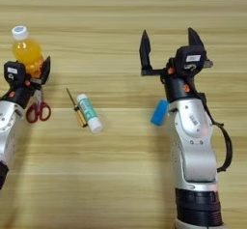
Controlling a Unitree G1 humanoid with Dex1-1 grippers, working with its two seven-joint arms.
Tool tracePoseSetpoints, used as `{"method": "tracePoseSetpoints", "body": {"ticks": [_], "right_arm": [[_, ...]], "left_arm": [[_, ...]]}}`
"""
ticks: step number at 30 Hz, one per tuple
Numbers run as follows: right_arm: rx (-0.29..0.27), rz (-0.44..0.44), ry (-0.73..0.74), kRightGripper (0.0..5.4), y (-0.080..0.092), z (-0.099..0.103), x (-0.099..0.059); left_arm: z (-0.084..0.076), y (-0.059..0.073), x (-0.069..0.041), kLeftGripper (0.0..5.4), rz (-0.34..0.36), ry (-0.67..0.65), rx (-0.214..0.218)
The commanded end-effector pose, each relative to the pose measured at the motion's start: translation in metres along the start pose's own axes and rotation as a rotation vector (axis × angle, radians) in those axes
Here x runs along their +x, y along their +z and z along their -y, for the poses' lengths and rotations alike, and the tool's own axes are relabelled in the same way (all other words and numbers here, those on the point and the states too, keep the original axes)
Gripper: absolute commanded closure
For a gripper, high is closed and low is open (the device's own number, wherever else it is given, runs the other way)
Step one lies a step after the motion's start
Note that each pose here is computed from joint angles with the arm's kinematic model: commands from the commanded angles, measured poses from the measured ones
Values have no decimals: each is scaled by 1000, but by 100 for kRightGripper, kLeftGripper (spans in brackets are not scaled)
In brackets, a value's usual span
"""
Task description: Move the objects on the table
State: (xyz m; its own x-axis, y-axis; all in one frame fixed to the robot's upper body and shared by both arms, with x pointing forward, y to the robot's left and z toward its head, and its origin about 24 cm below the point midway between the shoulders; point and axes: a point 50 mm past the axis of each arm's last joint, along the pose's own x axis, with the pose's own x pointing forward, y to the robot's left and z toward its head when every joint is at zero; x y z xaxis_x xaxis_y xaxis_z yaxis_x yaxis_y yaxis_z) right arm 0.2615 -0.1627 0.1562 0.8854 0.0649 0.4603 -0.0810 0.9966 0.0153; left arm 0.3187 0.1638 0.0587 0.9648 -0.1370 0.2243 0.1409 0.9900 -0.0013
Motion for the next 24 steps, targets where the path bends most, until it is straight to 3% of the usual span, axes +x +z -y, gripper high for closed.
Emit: {"method": "tracePoseSetpoints", "body": {"ticks": [1, 9, 13, 24], "right_arm": [[-11, 5, -4, 0, -1, -2, 5], [-19, -7, -18, 0, -4, -3, 7], [-18, -9, -18, 0, -5, -5, 7], [-15, -13, -13, 0, -5, -7, 8]], "left_arm": [[-20, 6, 6, 202, 8, 107, 59], [-46, -10, -8, 202, -98, 249, 153], [-52, -16, -13, 202, -128, 282, 180], [-44, -28, -21, 202, -170, 282, 169]]}}
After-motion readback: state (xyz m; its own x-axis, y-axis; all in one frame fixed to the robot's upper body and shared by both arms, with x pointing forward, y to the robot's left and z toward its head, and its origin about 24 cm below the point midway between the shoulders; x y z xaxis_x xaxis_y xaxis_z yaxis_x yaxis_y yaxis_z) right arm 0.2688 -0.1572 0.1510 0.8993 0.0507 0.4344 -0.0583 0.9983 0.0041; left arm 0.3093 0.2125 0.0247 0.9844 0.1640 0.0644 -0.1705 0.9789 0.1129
